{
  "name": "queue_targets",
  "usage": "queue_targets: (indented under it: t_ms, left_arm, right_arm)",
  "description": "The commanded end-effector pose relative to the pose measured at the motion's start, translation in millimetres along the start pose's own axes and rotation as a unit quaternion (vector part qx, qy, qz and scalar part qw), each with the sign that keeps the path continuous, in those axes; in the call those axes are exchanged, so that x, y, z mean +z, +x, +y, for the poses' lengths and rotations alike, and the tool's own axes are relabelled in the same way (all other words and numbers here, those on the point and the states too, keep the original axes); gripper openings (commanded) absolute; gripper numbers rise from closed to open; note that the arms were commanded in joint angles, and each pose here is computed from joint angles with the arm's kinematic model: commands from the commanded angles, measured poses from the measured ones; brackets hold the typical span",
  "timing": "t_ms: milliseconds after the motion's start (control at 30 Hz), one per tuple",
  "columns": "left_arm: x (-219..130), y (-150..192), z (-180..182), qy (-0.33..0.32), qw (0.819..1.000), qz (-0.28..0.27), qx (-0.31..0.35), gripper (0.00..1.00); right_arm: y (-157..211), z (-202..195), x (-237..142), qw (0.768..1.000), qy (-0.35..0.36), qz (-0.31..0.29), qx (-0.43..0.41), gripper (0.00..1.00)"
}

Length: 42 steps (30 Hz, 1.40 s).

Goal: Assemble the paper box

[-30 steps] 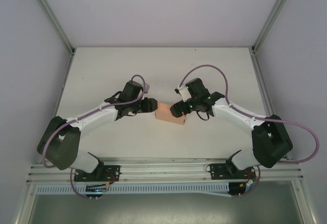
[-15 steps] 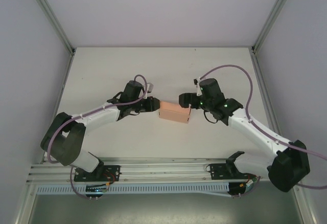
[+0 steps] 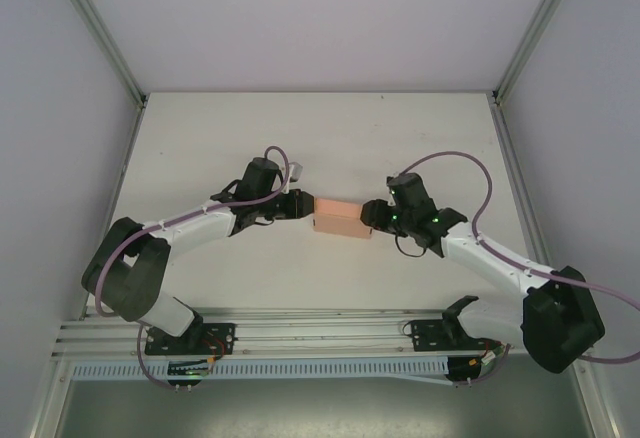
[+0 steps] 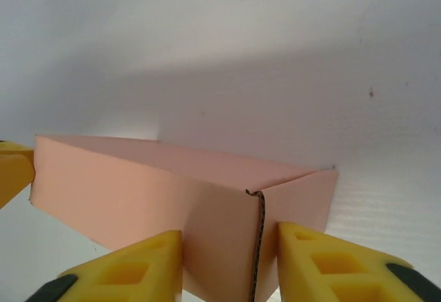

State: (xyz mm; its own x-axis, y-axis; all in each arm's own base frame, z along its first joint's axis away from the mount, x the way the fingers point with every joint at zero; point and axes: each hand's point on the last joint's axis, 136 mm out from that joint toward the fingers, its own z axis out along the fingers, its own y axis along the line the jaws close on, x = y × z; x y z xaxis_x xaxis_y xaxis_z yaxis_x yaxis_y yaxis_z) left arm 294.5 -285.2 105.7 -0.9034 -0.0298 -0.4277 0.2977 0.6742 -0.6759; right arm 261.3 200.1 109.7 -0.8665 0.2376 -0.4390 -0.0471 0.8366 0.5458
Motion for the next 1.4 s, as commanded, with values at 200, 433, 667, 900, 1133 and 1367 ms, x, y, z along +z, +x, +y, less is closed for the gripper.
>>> queue_targets:
  t_ms: [200, 433, 667, 900, 1133, 1367]
  left_arm:
    - [12, 68, 54, -0.075, 0.990, 0.109, -0.045, 0.10]
    - [14, 72, 57, -0.070, 0.990, 0.112, -0.042, 0.00]
    - [14, 80, 63, -0.076, 0.990, 0.119, -0.027, 0.00]
    - [23, 67, 35, -0.008, 0.993, 0.121, -0.006, 0.00]
    - [15, 47, 17, 0.001, 0.994, 0.107, 0.023, 0.00]
    - [12, 23, 2, 0.001, 0.994, 0.094, 0.048, 0.00]
  right_arm:
    - [43, -34, 18, 0.996, 0.001, 0.036, 0.075, 0.07]
    - [43, -42, 13, 0.995, -0.005, 0.027, 0.095, 0.00]
    - [39, -47, 9, 0.994, -0.010, 0.026, 0.104, 0.00]
    - [34, -42, 7, 0.996, -0.007, 0.032, 0.089, 0.04]
    - [13, -36, -9, 0.998, 0.029, 0.020, 0.048, 0.35]
    - [-23, -13, -35, 0.996, 0.040, -0.002, -0.077, 0.72]
